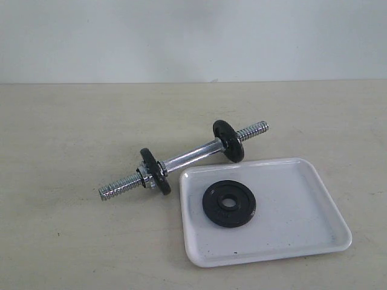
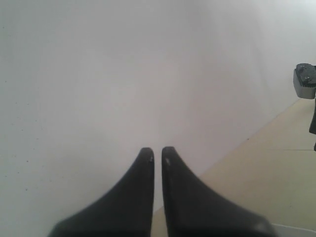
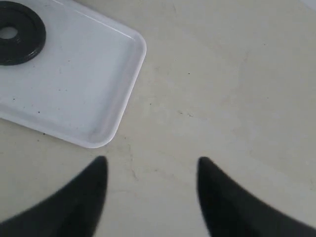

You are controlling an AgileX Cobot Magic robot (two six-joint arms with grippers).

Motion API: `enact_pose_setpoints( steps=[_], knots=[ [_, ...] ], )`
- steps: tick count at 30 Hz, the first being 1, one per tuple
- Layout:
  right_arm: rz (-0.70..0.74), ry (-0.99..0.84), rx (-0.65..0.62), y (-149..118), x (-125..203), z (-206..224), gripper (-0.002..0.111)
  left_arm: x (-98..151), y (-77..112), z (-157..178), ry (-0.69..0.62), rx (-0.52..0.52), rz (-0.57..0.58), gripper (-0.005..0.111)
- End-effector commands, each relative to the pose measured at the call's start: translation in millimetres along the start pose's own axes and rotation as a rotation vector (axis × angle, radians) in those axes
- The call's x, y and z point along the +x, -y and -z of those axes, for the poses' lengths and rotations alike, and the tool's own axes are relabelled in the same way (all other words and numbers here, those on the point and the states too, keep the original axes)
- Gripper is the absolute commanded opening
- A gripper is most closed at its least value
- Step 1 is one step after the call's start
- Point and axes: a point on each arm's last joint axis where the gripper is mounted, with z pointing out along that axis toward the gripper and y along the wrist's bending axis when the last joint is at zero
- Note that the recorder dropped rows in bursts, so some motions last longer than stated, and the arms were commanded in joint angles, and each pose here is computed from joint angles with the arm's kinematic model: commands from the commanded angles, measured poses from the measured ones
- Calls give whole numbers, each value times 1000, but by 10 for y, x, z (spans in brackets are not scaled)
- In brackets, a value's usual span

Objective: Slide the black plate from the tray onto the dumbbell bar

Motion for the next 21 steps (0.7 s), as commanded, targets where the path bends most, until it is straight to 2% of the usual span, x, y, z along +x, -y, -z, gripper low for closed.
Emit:
enact_pose_setpoints(
  steps=[1, 7, 11, 13, 17, 21],
  knots=[
    [-37, 9, 6, 9, -19, 11, 91, -2, 2, -5, -3, 4, 20, 4],
    [-79, 12, 3, 6, -22, 11, 93, -1, 7, -5, -4, 9, 48, 4],
    [-172, -5, 0, 4, -6, 11, 92, -1, 7, -5, -4, 9, 48, 4],
    [-171, -28, -2, 0, 12, 8, 86, -1, 7, -5, -4, 9, 48, 4],
    [-167, -132, -22, -20, 41, -76, 65, -1, 7, -5, -4, 9, 48, 4],
    [-175, -240, -71, -67, 33, -221, 67, -1, 10, -5, -5, 13, 60, 4]
  ],
)
